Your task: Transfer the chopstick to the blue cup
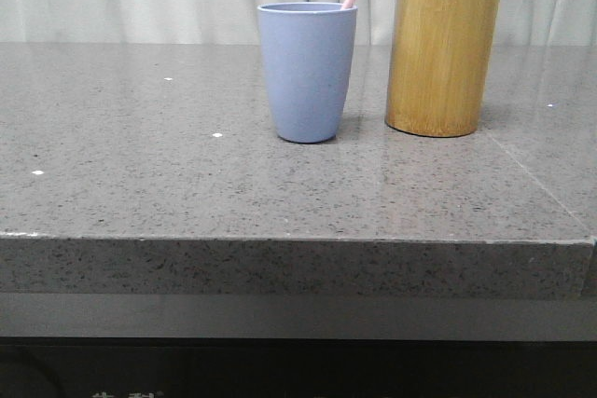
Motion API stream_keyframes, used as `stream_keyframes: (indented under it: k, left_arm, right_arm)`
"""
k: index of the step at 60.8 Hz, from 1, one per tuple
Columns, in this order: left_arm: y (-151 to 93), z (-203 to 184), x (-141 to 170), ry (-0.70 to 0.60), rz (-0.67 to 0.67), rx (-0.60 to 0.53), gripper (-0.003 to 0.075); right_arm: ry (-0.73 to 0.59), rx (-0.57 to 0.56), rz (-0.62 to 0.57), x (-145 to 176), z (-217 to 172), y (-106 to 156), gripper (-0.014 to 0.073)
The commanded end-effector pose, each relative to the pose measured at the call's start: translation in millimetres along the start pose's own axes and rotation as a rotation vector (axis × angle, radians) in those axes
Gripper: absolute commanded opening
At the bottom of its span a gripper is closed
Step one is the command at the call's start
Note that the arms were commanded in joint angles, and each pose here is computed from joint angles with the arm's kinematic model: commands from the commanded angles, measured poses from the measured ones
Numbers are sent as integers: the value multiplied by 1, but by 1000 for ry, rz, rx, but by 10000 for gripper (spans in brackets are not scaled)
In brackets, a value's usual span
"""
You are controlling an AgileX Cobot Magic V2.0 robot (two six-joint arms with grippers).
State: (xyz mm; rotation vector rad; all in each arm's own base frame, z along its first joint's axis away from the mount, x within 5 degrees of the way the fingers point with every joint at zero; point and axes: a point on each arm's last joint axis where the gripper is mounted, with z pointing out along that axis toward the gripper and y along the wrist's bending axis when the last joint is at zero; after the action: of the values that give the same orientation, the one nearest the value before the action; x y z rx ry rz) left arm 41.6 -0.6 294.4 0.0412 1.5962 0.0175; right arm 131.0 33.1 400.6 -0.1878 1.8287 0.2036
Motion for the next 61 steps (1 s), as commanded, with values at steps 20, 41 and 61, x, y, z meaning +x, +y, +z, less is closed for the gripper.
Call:
stream_keyframes:
  k: [20, 41, 61]
  left_arm:
    - [0, -1, -14, -90, -14, -1, -19]
    - [0, -1, -14, -90, -14, -1, -19]
    - [0, -1, -14, -90, -14, -1, -19]
  right_arm:
    - [-294, -12, 13, 90, -52, -4, -118]
    - [-404, -17, 14, 108, -68, -5, -118]
    - [-403, -17, 14, 108, -68, -5, -118]
